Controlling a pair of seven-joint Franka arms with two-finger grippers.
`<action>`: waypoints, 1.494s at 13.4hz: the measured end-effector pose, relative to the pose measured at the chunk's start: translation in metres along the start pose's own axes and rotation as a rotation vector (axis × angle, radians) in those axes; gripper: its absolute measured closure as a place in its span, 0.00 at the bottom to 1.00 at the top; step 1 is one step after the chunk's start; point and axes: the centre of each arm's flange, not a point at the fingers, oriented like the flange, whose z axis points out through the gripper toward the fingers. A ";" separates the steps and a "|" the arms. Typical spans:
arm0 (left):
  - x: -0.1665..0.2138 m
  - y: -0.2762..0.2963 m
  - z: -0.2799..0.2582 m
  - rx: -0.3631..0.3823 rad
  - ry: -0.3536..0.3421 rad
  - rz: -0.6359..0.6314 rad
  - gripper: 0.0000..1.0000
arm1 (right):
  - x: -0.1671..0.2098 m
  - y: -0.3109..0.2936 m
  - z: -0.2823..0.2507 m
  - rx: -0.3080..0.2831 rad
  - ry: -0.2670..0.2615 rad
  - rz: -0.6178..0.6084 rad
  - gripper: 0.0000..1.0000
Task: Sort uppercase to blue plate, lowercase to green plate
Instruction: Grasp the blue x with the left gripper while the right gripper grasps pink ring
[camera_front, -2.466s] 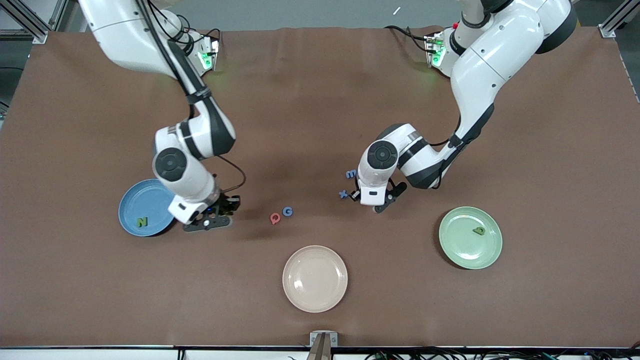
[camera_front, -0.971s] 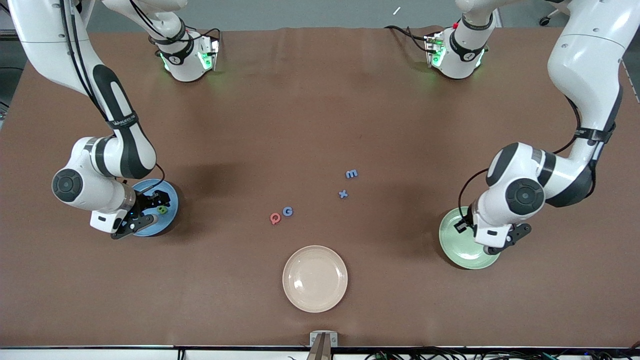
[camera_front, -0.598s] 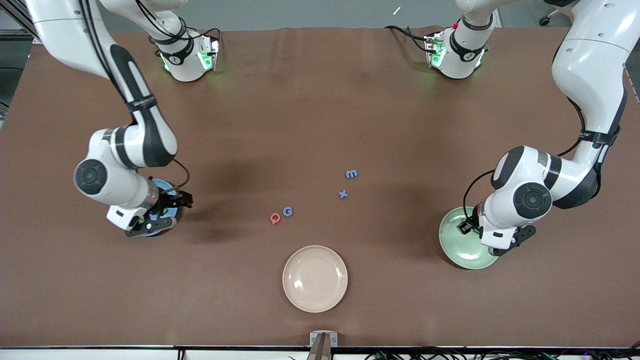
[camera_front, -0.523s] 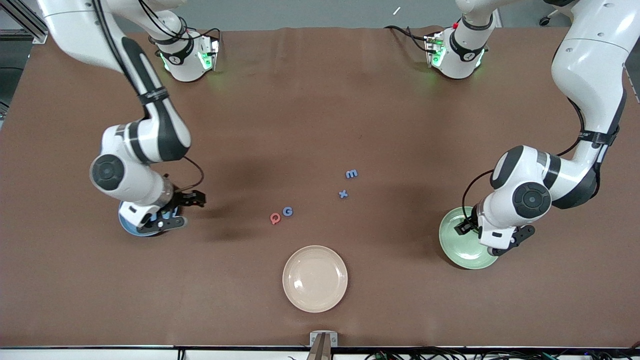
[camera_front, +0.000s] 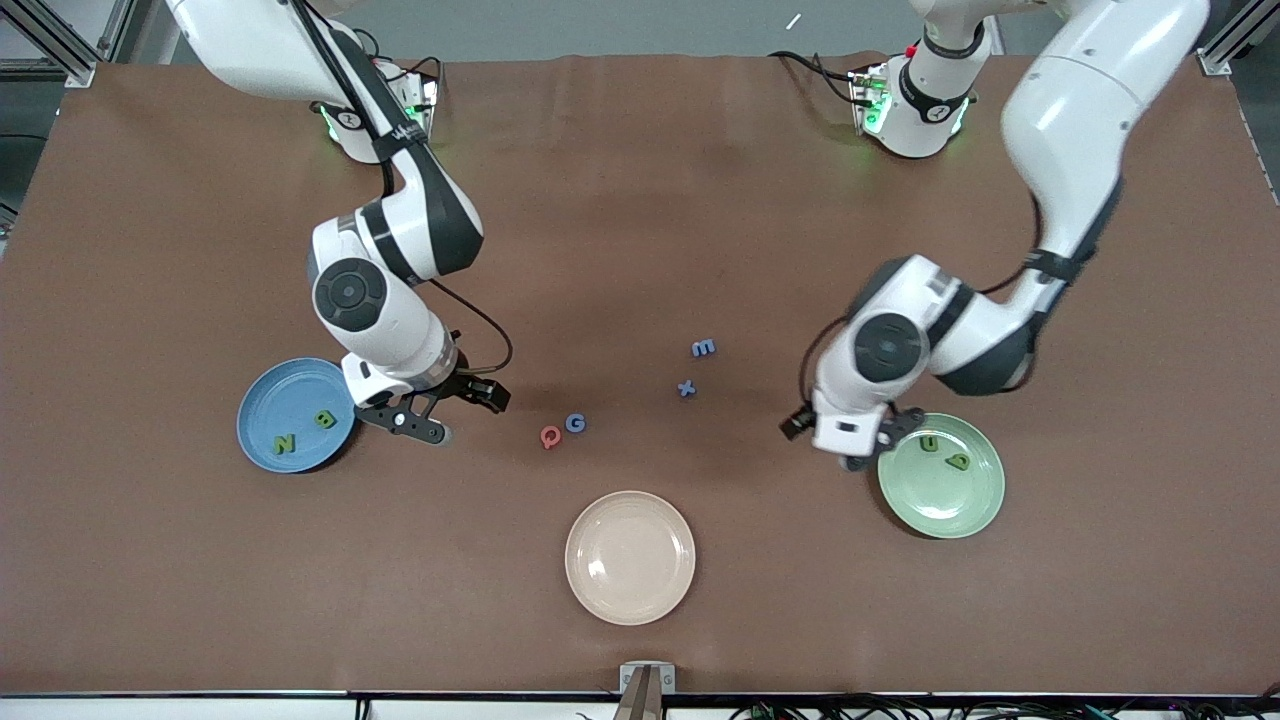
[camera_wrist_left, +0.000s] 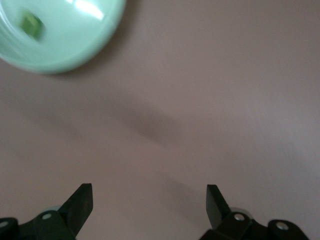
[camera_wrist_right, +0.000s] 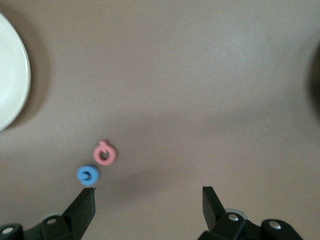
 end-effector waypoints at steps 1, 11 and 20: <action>-0.023 0.013 0.005 0.001 -0.002 0.031 0.00 | -0.003 -0.007 0.007 0.019 0.010 0.048 0.05; -0.109 0.073 0.067 -0.083 0.012 0.166 0.29 | -0.048 -0.055 0.121 0.103 0.045 0.137 0.04; -0.115 0.089 0.083 -0.127 0.011 0.174 0.33 | -0.053 -0.065 0.140 0.075 0.097 0.048 0.18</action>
